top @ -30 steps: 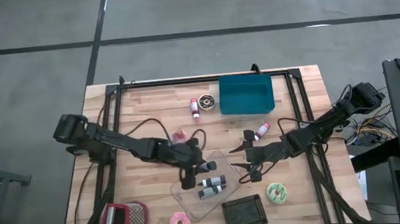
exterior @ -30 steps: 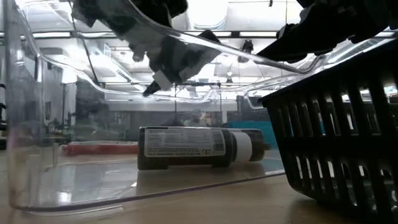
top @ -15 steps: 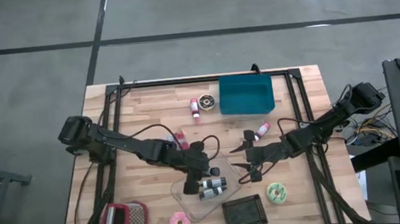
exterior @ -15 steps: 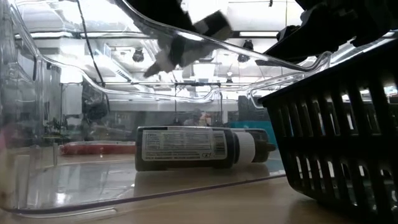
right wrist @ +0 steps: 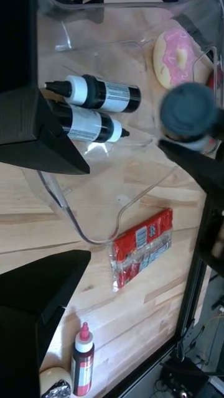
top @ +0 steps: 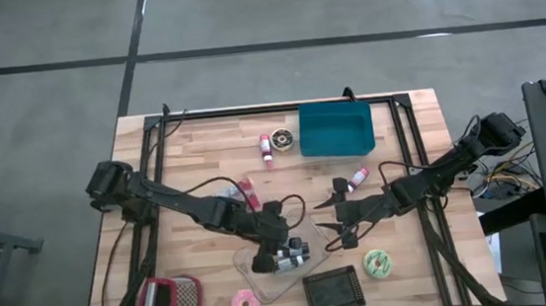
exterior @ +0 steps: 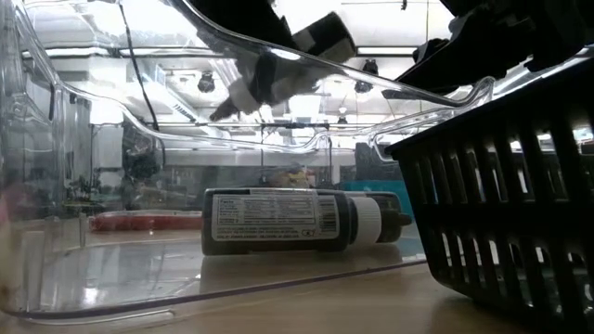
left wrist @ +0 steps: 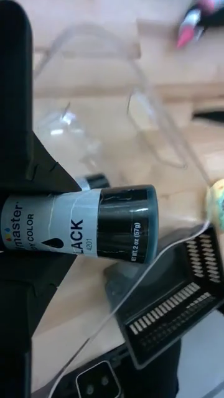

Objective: Pick & Place Food Item
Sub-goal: Put the black food coloring bottle into the transparent bin

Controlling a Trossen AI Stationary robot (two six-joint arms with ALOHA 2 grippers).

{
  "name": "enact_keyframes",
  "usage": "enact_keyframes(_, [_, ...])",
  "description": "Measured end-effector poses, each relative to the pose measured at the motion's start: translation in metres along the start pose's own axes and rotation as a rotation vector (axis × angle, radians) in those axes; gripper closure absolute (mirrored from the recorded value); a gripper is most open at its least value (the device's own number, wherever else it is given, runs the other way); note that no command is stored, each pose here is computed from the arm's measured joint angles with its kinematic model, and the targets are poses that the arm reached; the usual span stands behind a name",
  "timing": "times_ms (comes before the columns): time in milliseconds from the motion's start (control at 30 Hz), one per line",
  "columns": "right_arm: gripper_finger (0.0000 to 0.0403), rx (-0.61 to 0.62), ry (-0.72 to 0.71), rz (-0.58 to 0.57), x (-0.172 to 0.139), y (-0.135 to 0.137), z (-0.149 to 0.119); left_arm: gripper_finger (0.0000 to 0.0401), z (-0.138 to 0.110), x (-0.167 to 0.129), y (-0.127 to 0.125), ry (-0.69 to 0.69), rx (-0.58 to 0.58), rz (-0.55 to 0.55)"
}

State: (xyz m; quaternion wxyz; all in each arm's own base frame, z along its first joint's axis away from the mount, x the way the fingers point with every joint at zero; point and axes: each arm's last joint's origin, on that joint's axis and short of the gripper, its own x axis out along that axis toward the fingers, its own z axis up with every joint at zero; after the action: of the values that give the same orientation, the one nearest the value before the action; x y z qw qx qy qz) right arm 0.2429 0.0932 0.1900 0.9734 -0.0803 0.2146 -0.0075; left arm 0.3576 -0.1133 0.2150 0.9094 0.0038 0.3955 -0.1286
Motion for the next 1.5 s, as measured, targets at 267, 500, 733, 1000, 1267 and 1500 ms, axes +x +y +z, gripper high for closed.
enact_keyframes(267, [0.0195, 0.000, 0.000, -0.003, 0.000, 0.000, 0.000, 0.0295, -0.008, 0.025, -0.002, 0.090, -0.004, -0.081])
enact_keyframes(500, [0.0195, -0.004, 0.001, -0.008, 0.000, 0.000, 0.000, 0.0295, -0.023, 0.038, 0.000, 0.224, -0.014, -0.071])
enact_keyframes(733, [0.0195, -0.004, 0.001, -0.010, 0.000, 0.000, 0.000, 0.0295, -0.030, 0.045, 0.001, 0.271, -0.012, -0.076])
enact_keyframes(1000, [0.0195, -0.004, 0.001, -0.010, 0.000, 0.000, 0.000, 0.0295, -0.031, 0.046, 0.001, 0.279, 0.002, -0.080])
enact_keyframes(1267, [0.0195, -0.004, 0.001, -0.010, 0.000, 0.000, 0.000, 0.0274, -0.031, 0.045, 0.001, 0.278, 0.013, -0.090])
enact_keyframes(1500, [0.0195, -0.005, 0.003, -0.009, 0.000, 0.000, 0.000, 0.0237, -0.029, 0.043, 0.001, 0.259, 0.032, -0.078])
